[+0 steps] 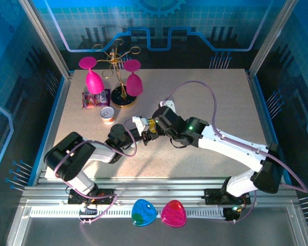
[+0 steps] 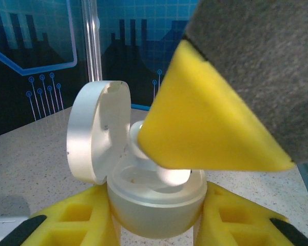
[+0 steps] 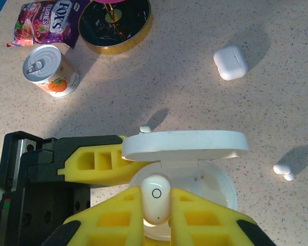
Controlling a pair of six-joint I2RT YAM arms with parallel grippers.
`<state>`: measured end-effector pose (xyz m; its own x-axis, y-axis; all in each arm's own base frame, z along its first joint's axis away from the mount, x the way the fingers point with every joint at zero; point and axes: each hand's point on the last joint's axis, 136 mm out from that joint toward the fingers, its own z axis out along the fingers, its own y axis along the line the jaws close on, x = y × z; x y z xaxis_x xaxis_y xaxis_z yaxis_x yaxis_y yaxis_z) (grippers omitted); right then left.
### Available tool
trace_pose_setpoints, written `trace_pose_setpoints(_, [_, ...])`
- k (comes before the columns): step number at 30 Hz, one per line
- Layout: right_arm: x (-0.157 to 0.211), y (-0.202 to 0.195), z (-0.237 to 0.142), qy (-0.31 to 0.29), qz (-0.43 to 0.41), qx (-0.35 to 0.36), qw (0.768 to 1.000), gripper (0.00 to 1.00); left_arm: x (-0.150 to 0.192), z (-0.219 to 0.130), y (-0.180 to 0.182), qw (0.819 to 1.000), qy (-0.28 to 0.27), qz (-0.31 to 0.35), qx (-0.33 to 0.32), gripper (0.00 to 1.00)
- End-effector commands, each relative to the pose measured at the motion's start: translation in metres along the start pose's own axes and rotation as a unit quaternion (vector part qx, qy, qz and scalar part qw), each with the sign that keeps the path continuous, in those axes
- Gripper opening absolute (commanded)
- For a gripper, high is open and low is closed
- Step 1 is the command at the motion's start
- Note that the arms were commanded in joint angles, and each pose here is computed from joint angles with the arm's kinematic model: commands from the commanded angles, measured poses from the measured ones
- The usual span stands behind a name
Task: Insert the wireless bluetooth earbuds into the charging case
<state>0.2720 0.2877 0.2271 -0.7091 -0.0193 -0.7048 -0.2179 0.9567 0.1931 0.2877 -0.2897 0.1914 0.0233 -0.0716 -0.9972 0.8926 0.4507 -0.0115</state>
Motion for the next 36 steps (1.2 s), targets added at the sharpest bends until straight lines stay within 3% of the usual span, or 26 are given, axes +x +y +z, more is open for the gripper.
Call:
trace_pose_setpoints(1, [-0.006,0.012,-0.002,-0.008,0.002,-0.015,1.000,0.15,-0.018,0.004,0.001,0.999,-0.029,0.028,-0.004,0.21])
trace_pose_setpoints(13, [0.003,0.015,0.003,0.010,0.005,-0.023,1.000,0.16,-0.024,0.006,0.007,0.999,-0.036,0.025,-0.019,0.21])
trace_pose_setpoints(20, [-0.009,0.010,-0.012,-0.018,0.003,-0.029,0.999,0.40,-0.022,0.005,0.007,0.999,-0.034,0.028,-0.020,0.21])
trace_pose_setpoints(27, [-0.018,0.006,-0.036,-0.079,-0.001,-0.096,0.992,0.51,-0.018,0.000,0.009,0.999,-0.025,0.031,-0.026,0.22])
trace_pose_setpoints(30, [-0.018,-0.010,-0.041,-0.093,0.010,-0.112,0.989,0.54,-0.015,-0.005,0.009,0.999,-0.021,0.032,-0.026,0.22])
trace_pose_setpoints(36, [-0.011,-0.076,-0.033,-0.097,0.065,-0.055,0.992,0.55,-0.015,-0.019,0.006,0.999,-0.018,0.031,-0.030,0.22])
